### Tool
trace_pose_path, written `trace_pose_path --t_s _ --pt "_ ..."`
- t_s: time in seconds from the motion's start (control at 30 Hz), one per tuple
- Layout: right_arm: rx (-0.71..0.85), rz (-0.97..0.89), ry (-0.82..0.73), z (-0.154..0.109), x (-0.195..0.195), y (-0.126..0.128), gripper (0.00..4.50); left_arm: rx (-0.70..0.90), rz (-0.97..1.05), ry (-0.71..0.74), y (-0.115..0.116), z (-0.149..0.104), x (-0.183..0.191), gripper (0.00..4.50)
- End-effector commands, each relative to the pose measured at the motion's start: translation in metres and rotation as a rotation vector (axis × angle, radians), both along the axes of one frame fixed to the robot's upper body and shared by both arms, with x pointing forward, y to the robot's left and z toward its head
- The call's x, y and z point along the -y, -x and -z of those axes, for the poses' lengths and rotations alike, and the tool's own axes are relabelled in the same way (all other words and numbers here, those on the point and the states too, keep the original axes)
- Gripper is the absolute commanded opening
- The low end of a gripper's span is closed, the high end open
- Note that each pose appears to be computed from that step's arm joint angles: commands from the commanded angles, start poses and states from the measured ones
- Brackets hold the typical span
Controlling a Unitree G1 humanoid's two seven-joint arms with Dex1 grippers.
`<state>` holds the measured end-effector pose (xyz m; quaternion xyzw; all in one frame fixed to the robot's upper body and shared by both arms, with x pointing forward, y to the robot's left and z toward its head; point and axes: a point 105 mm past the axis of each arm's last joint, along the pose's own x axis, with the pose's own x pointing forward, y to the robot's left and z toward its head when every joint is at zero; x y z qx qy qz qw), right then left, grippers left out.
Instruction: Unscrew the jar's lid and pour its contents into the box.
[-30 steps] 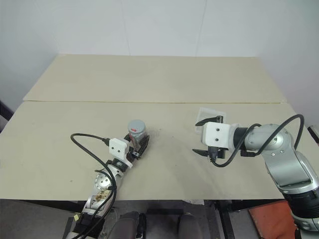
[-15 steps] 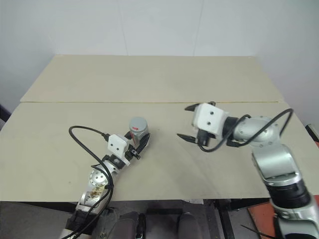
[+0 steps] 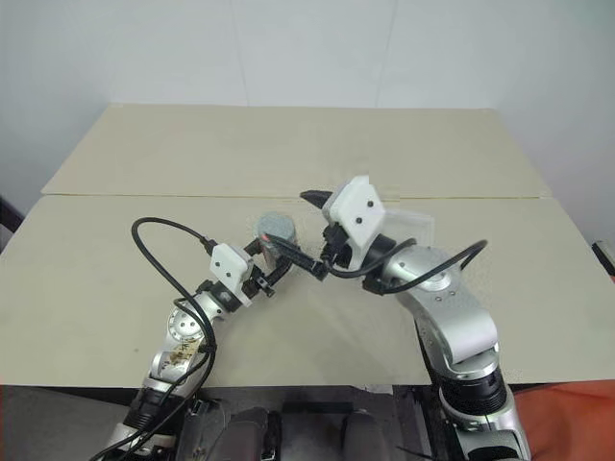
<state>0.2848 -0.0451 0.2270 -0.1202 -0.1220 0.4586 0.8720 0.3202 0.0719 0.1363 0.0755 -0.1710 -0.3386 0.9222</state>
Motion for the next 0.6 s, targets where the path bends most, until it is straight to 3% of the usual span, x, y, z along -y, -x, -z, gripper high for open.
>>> trace_pose_path --t_s 0.03,0.6 --pt "0.060 -0.021 -0.007 -0.004 -0.009 0.011 4.50 0.034 0.039 0.027 0.006 -0.010 0.009 2.11" --pt "0.077 0.046 -0.096 0.001 -0.016 -0.008 4.50 0.019 0.058 0.058 0.004 -0.013 0.013 2.11"
